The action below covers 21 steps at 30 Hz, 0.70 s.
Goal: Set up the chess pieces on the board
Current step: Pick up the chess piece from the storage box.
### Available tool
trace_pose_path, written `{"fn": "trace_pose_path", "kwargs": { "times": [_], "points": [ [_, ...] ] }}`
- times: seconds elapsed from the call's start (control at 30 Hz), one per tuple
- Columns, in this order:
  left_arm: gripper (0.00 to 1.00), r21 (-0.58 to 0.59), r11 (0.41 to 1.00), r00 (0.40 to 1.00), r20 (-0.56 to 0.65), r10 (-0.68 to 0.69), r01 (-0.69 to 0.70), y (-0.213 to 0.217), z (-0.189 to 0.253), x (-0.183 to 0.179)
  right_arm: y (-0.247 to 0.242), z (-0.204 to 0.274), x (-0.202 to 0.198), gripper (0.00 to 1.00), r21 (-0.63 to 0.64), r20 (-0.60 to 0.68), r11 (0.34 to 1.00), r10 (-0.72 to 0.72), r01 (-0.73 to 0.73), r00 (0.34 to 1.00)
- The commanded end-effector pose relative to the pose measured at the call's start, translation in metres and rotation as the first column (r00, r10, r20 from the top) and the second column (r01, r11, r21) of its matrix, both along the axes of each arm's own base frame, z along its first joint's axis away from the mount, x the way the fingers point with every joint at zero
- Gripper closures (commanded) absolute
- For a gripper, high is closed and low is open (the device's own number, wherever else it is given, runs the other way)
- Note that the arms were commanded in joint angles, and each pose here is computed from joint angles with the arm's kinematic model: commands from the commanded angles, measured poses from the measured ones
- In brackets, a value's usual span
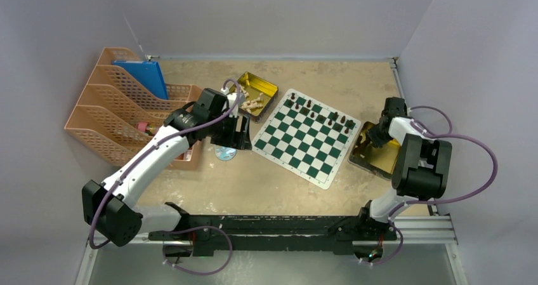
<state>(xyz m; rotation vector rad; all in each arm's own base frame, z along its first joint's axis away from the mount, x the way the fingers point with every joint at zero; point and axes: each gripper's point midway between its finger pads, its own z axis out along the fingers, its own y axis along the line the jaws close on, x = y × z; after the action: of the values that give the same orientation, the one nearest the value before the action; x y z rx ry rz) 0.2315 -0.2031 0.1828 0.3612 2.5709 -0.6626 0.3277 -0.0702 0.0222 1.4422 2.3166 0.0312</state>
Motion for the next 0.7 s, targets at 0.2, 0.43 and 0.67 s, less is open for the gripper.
{"fn": "trace_pose_path", "kwargs": {
  "times": [0.2, 0.43, 0.67],
  "points": [
    [0.31, -0.085, 0.996, 0.997, 0.076, -0.001, 0.007, -0.007, 0.037, 0.002, -0.013, 0.016, 0.001, 0.82, -0.062, 0.008, 0.998, -0.008, 0.008, 1.000],
    [0.35, -0.171, 0.985, 0.994, 0.109, 0.006, 0.013, -0.016, 0.067, 0.002, -0.026, 0.066, 0.009, 0.88, -0.147, 0.074, 0.989, 0.001, 0.009, 0.997],
    [0.38, -0.253, 0.967, 0.993, 0.121, -0.004, 0.035, -0.026, 0.095, -0.003, -0.035, 0.115, 0.008, 0.90, -0.216, 0.129, 0.976, 0.012, 0.016, 0.992]
  ]
}}
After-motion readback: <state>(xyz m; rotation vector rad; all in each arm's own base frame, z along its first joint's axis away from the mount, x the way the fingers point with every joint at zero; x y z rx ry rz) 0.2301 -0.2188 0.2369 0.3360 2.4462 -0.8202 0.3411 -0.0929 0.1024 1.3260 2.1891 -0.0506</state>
